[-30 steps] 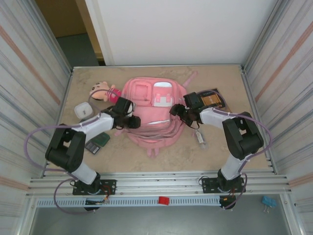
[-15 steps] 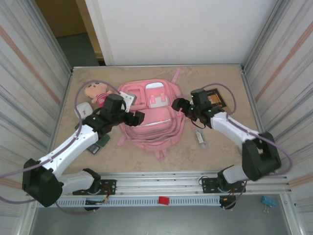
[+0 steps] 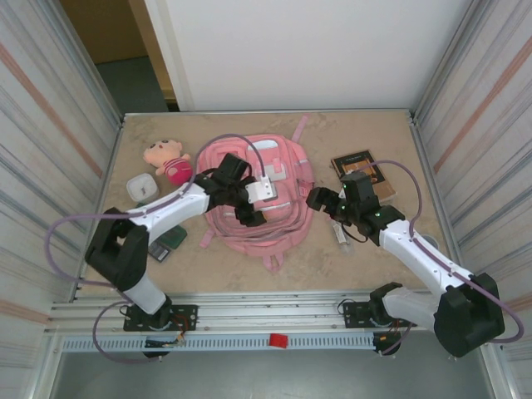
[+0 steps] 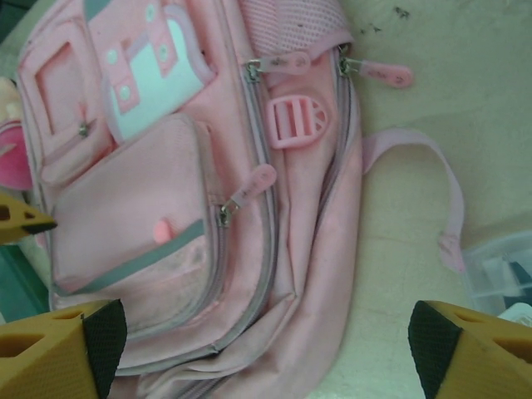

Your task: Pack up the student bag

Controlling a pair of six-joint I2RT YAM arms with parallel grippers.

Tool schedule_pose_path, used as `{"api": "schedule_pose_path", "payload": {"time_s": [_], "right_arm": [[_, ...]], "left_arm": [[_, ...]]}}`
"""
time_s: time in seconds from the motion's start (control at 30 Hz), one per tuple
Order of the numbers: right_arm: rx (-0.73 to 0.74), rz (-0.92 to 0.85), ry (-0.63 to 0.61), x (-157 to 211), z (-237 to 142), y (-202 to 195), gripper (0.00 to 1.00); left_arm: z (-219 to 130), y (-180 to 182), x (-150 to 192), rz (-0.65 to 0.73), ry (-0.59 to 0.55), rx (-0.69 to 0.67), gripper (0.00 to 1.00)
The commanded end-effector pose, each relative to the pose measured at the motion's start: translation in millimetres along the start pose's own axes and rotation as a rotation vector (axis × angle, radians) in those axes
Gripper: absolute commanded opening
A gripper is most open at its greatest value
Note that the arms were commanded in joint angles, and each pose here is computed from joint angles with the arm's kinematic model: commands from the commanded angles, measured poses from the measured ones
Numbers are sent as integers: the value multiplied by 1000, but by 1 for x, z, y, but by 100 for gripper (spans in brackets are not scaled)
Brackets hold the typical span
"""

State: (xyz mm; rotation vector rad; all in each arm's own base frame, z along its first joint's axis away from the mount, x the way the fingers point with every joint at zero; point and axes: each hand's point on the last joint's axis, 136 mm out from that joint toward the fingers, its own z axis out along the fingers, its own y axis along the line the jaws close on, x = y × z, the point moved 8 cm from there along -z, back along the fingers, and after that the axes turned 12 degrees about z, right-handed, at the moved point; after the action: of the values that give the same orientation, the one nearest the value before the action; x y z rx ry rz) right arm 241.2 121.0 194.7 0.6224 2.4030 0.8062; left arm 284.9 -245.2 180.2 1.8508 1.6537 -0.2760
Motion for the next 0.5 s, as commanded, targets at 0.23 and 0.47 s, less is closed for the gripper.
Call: {"api": "schedule_pose_path", "payload": {"time_s": [0.23, 0.47], "right_arm": [[-16, -43, 8, -3, 0, -4, 89], [-17, -36, 10, -3, 2, -7, 89]], "left_arm": [[43, 7, -6, 201, 51, 60, 94], [42, -6, -9, 147, -13, 130, 98]]}}
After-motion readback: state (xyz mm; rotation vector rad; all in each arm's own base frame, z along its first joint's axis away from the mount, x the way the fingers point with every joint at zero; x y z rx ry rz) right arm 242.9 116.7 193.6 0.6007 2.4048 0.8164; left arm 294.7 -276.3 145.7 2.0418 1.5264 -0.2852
